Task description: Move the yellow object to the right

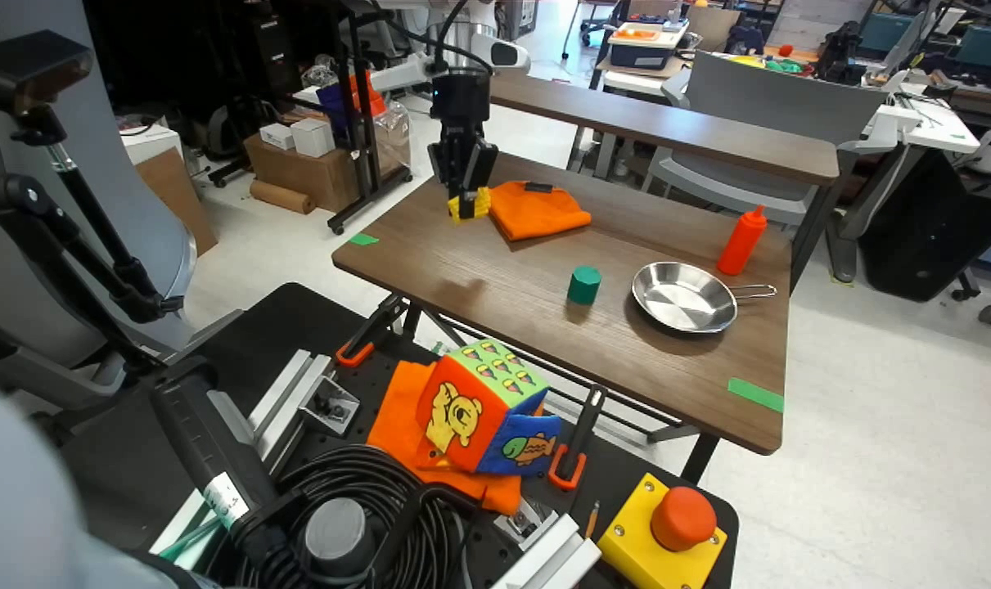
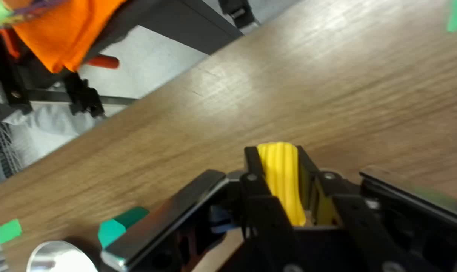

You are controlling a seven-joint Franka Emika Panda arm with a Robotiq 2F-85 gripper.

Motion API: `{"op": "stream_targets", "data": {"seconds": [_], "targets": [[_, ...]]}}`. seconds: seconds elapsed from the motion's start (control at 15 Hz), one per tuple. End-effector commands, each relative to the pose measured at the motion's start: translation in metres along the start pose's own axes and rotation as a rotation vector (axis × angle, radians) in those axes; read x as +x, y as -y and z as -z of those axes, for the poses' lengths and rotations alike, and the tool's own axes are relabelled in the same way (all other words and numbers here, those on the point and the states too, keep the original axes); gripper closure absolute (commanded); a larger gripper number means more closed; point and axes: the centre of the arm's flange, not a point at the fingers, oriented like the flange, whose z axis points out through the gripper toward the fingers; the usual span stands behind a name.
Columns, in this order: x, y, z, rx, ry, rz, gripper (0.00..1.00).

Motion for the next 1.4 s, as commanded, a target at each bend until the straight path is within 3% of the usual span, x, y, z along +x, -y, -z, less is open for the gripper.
{"op": "stream_targets", "data": {"seconds": [0.0, 0.27, 0.73, 1.2, 1.27, 1.33], "targets": [[-0.018, -0.039, -0.037, -0.171, 0.116, -0.022, 0.94], [-0.009, -0.057, -0.07, -0.245, 0.165, -0.093, 0.94], [0.029, -0.059, -0.11, -0.264, 0.157, -0.203, 0.94], [0.053, -0.041, -0.113, -0.3, 0.091, -0.219, 0.94], [0.053, -0.041, -0.114, -0.322, 0.098, -0.213, 0.51], [0.052, -0.041, -0.114, -0.339, 0.097, -0.198, 0.49]]}}
